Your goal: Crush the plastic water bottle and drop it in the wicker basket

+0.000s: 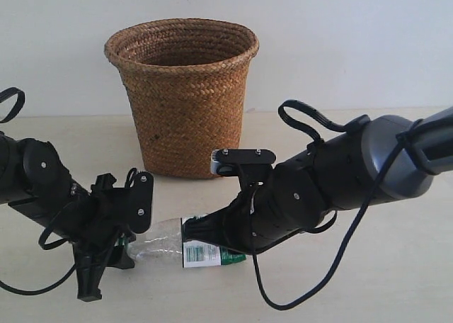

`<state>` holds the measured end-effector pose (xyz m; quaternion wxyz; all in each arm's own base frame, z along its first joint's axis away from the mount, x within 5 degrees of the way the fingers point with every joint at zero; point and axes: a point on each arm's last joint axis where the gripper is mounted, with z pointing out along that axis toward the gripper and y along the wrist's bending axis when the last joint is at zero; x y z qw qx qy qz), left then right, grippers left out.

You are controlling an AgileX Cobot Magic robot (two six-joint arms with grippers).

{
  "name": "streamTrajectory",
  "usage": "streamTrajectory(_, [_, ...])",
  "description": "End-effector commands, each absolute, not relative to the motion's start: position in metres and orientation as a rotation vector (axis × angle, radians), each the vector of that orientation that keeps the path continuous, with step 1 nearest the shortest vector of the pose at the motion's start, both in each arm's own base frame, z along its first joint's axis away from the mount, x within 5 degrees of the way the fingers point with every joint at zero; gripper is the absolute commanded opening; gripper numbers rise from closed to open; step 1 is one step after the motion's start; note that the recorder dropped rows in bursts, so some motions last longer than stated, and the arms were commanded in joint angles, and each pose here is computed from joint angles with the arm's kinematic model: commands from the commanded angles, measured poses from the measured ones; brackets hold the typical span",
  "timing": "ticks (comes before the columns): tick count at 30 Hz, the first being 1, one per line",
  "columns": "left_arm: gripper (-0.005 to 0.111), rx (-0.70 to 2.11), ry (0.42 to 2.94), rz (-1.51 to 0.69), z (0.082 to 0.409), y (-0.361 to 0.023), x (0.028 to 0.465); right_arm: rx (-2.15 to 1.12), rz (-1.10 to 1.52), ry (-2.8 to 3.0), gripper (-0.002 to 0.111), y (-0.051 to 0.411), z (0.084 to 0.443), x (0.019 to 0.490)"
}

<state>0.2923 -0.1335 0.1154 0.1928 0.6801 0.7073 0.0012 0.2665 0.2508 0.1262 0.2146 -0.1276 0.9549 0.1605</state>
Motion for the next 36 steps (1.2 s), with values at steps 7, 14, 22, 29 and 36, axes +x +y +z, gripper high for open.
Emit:
streamTrajectory(7, [0.004, 1.950, 1.992, -0.035, 0.113, -0.135, 0.287, -0.372, 0.301, 2.847, 0.000, 0.238, 0.099, 0.254])
streamTrajectory(14, [0.004, 1.948, 1.988, -0.027, 0.113, -0.135, 0.288, -0.359, 0.395, 2.730, 0.000, 0.238, 0.140, 0.255])
streamTrajectory(22, [0.004, 1.954, 1.984, -0.024, 0.113, -0.135, 0.288, -0.356, 0.521, 2.544, 0.000, 0.233, 0.205, 0.248])
streamTrajectory(29, [0.004, 1.954, 1.984, -0.024, 0.113, -0.135, 0.288, -0.346, 0.562, 2.483, 0.000, 0.234, 0.214, 0.249])
streamTrajectory(36, [0.004, 1.954, 1.984, -0.024, 0.113, -0.135, 0.288, -0.379, 0.575, 2.486, 0.000, 0.253, 0.207, 0.254])
